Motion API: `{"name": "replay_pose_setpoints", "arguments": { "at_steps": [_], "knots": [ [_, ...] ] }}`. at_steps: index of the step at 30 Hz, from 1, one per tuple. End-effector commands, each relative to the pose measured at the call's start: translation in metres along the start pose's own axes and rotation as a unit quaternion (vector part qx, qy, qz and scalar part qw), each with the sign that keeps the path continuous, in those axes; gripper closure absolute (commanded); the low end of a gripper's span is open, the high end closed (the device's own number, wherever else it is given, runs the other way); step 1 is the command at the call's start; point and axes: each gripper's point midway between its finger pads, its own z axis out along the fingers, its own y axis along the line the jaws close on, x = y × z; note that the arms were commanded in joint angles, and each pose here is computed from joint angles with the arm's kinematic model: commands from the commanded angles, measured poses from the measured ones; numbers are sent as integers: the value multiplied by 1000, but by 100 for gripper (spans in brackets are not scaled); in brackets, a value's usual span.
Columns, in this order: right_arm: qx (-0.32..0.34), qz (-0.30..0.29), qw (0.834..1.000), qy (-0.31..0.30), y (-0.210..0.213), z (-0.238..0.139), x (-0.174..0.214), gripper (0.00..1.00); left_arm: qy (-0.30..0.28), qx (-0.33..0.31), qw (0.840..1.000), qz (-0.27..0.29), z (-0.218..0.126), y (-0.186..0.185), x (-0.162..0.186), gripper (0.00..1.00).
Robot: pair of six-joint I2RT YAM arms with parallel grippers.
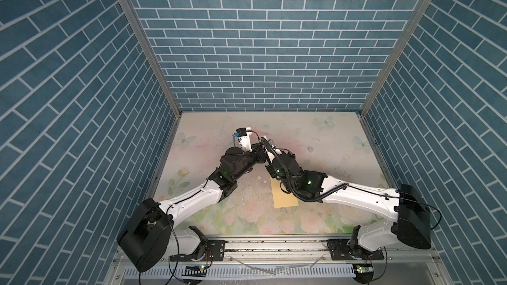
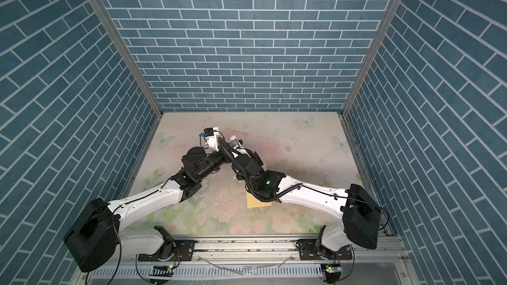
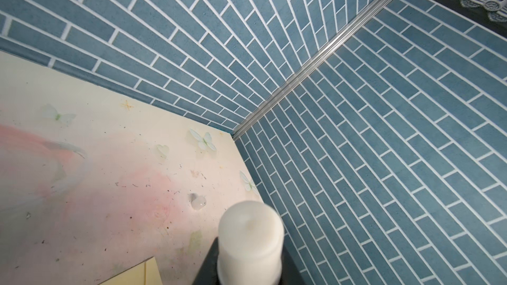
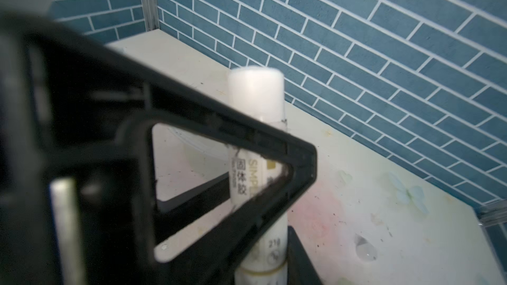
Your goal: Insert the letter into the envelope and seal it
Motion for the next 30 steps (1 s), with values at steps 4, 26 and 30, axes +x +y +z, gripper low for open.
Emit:
{"name": "replay_pose_setpoints", "arguments": {
  "at_steps": [4,26,30],
  "knots": [
    [-63,65,995,-38,-27,-16,-14,66,16,44,999,12,-4,-24,6,100],
    [-442,271,853,-59,-9,-52,-9,60,23,106,994,14,-10,-53,2,100],
    [-445,278,849,-57,-8,-50,-11,82,24,105,994,14,-9,-51,3,100]
  ]
}}
